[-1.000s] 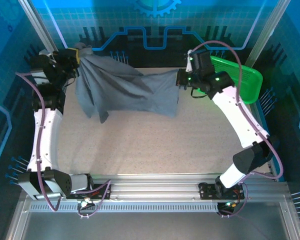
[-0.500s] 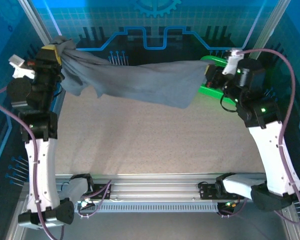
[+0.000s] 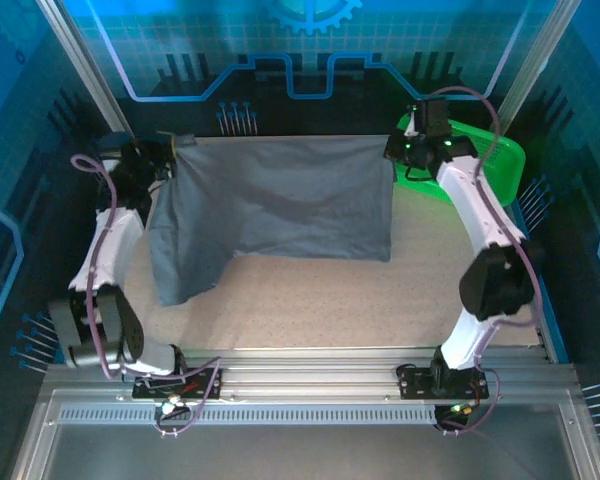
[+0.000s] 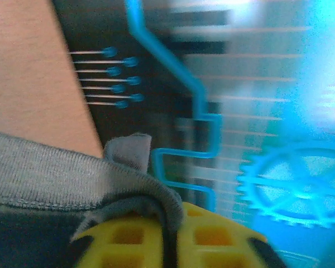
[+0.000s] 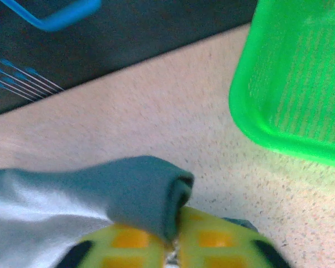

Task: Fold and stack the t-shirts

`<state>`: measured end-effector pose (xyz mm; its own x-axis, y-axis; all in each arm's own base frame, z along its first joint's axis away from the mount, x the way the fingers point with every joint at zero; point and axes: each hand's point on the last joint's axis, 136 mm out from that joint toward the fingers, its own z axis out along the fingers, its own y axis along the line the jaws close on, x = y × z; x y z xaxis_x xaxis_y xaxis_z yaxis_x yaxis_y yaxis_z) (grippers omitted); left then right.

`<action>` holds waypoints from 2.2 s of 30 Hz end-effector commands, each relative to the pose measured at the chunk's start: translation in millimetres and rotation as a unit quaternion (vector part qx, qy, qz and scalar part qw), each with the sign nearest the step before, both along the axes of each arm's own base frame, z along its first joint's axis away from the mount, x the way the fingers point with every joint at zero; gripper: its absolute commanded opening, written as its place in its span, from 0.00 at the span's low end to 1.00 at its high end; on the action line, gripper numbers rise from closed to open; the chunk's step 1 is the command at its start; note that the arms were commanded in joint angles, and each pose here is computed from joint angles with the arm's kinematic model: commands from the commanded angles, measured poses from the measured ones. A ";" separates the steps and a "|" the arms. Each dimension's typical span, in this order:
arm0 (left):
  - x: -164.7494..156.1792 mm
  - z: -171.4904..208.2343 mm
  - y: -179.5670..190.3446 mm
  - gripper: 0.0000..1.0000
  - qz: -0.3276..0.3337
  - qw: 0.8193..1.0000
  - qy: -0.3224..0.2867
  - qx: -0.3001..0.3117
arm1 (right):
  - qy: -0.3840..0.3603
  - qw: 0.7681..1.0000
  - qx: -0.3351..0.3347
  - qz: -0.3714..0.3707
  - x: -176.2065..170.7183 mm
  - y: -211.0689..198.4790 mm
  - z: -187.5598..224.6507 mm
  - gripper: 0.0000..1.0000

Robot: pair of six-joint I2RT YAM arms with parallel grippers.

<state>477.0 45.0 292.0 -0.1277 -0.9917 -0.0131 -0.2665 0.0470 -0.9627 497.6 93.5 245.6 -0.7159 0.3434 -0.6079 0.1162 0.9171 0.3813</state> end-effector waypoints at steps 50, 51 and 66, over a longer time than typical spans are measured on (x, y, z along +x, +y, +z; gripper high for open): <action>-167.8 -163.6 15.7 0.47 -0.045 0.913 0.389 0.114 | 0.356 0.921 -0.136 0.075 -199.2 58.3 -211.4 0.68; -168.0 -162.9 15.4 0.47 -0.046 0.913 0.388 0.115 | 0.364 0.918 -0.136 0.079 -200.0 61.8 -216.2 0.68; -159.8 -144.5 -4.6 0.46 -0.069 0.927 0.348 0.119 | 0.380 0.906 -0.173 0.064 -185.4 52.8 -234.1 0.09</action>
<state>315.7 47.9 134.8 -0.2865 -0.9538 -0.0901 -0.8232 0.2932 -0.4862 312.7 164.7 15.8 -0.9951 0.0989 0.0067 0.0988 0.9950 -0.0110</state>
